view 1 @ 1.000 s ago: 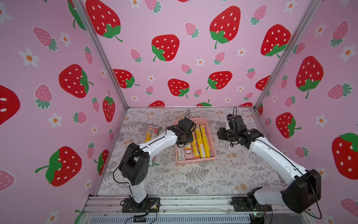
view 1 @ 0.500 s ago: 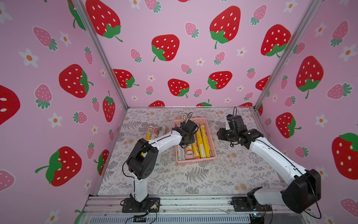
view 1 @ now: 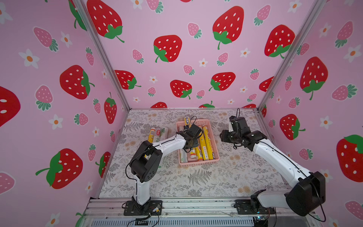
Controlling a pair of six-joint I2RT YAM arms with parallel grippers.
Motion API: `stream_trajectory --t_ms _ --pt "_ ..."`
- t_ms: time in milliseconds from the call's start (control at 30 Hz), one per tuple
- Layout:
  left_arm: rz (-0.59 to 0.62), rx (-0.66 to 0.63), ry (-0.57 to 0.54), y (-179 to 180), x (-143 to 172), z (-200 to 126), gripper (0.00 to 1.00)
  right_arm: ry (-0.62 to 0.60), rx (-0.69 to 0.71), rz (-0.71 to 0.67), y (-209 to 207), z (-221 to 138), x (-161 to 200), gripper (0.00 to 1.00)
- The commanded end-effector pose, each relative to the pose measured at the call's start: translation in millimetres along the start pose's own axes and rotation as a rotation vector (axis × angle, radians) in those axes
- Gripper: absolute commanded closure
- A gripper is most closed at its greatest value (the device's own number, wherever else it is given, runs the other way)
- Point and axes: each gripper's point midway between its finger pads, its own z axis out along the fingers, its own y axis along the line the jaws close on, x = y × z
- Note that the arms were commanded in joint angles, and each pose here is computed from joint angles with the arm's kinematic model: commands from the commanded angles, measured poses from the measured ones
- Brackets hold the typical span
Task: Put the plastic wrap into the basket
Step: Place the plastic wrap in the basket.
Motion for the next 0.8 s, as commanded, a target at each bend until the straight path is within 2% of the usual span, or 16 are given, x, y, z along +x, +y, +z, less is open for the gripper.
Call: stream_trajectory --t_ms 0,100,333,533,767 --pt "0.002 -0.067 0.06 18.5 22.8 2.6 0.66 -0.03 -0.017 -0.011 2.0 -8.5 -6.2 0.52" --pt "0.002 -0.083 0.071 23.3 29.9 3.1 0.61 -0.036 -0.018 -0.016 2.0 -11.0 -7.1 0.49" --pt "0.007 -0.102 0.054 27.9 32.5 -7.9 0.35 -0.035 -0.023 -0.021 3.1 -12.9 -7.7 0.49" --pt "0.013 -0.067 0.023 18.1 17.7 -33.2 0.23 -0.041 -0.033 -0.021 5.2 -16.2 -9.4 0.49" --pt "0.077 -0.033 -0.025 5.2 -12.4 -91.1 0.19 -0.041 -0.026 -0.034 5.2 -17.7 -11.9 0.49"
